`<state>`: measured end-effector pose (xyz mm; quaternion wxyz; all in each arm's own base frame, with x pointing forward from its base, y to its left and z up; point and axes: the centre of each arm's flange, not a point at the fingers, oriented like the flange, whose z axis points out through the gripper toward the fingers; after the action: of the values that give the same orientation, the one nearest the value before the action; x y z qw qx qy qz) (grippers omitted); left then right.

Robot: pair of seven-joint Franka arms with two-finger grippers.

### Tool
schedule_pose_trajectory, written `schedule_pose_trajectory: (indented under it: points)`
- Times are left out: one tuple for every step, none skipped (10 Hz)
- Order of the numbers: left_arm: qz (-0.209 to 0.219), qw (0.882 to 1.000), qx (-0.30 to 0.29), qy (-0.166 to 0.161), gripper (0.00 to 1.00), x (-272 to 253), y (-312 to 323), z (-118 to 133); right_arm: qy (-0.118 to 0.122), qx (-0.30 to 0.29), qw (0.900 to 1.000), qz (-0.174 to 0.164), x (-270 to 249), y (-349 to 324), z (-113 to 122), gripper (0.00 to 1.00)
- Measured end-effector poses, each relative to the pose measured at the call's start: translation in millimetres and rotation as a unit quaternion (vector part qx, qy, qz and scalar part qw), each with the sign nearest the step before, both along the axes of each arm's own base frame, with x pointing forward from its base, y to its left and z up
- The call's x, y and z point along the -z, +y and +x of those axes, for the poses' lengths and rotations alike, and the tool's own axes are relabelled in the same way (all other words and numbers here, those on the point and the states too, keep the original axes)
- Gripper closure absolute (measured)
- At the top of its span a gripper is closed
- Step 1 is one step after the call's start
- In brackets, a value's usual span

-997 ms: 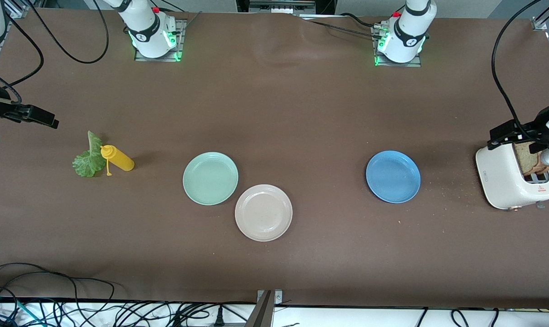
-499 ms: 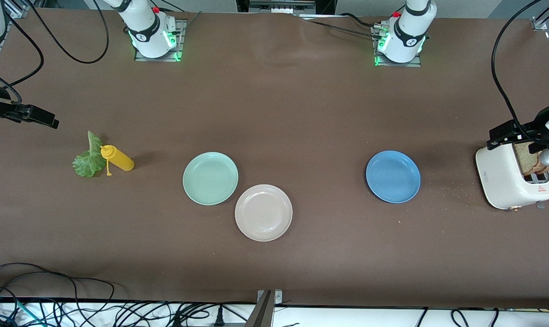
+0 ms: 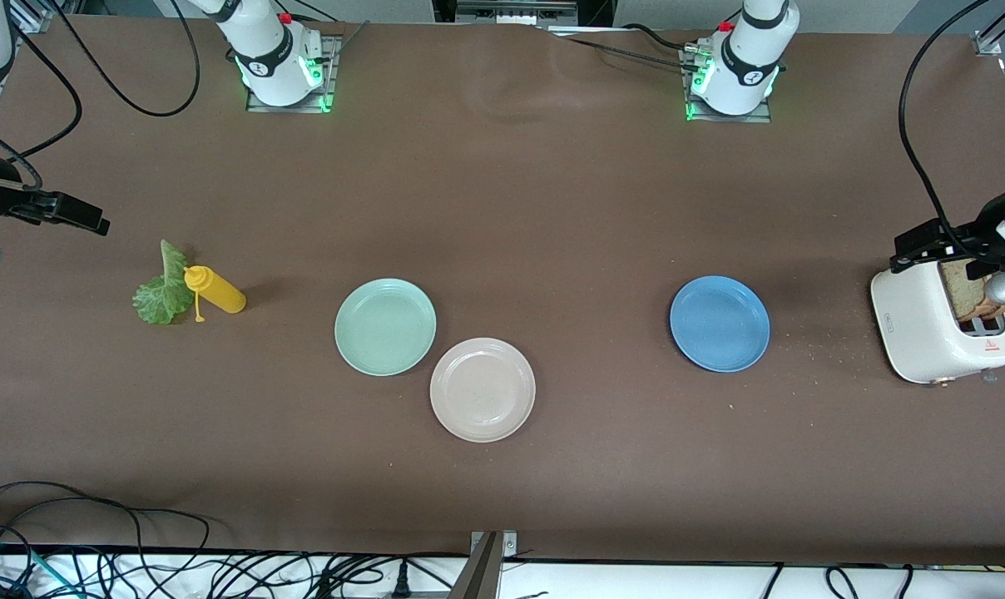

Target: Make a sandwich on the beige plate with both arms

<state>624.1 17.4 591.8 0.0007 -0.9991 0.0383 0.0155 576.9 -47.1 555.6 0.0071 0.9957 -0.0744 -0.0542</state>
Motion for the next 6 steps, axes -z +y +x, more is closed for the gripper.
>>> schedule_pose_trajectory:
  points:
    - [0.000,1.000,0.000,0.000,0.00,0.0,0.0,0.0,0.000,0.000,1.000,0.000,0.0,0.0,0.0,0.00]
    - [0.000,1.000,0.000,0.000,0.00,0.0,0.0,0.0,0.000,0.000,1.000,0.000,0.0,0.1,0.0,0.00]
    - [0.000,1.000,0.000,0.000,0.00,0.0,-0.1,0.0,0.000,0.000,1.000,0.000,0.0,0.1,0.0,0.00]
    - [0.000,1.000,0.000,0.000,0.00,0.0,-0.3,0.0,0.000,0.000,1.000,0.000,0.0,0.2,0.0,0.00]
    - [0.000,1.000,0.001,0.000,0.00,0.0,-1.0,0.0,0.000,0.000,1.000,0.000,0.0,0.2,0.0,0.00]
    - [0.000,1.000,0.001,0.000,0.00,0.0,-1.5,0.0,0.000,0.000,1.000,0.000,0.0,0.3,0.0,0.00]
